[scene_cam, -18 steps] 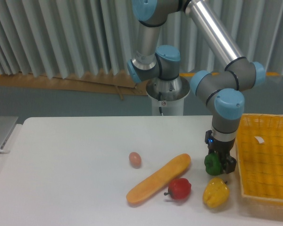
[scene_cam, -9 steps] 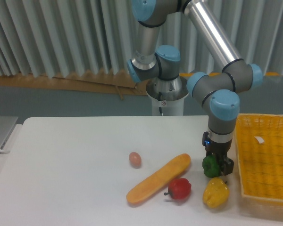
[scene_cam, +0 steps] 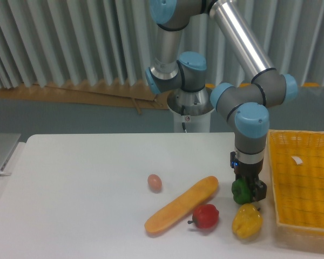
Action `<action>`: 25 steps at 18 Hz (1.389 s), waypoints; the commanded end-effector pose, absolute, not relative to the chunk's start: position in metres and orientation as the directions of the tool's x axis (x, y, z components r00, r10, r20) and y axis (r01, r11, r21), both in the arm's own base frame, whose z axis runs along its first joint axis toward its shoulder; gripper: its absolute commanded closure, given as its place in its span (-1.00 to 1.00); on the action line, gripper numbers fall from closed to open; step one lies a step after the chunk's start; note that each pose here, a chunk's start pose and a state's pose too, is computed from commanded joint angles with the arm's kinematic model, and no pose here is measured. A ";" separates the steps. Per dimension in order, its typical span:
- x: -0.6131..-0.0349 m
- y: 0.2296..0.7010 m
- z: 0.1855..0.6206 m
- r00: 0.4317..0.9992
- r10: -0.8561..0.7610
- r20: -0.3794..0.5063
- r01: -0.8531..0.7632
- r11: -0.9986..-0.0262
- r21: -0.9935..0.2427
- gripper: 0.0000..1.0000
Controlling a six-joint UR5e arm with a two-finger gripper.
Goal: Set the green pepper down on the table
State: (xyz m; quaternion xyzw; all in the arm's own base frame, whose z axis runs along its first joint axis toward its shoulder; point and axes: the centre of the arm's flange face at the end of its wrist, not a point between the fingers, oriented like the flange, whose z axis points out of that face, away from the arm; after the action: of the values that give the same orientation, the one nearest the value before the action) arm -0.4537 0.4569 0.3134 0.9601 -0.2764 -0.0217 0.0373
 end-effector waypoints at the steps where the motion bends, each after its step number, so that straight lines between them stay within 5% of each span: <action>1: -0.453 0.457 0.314 0.849 -0.529 -0.023 -0.525 -0.847 0.086 -1.00; 9: -0.454 0.461 0.311 0.860 -0.509 -0.044 -0.503 -0.858 0.103 -1.00; 13: -0.458 0.462 0.357 0.858 -0.504 -0.099 -0.497 -0.864 0.082 -1.00; 25: -0.402 0.437 0.443 0.825 -0.564 0.047 -0.565 -0.825 0.010 -1.00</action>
State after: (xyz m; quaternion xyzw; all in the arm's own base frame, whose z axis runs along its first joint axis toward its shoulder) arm -0.4020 0.4374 0.4428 0.9551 -0.2954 0.0213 0.0116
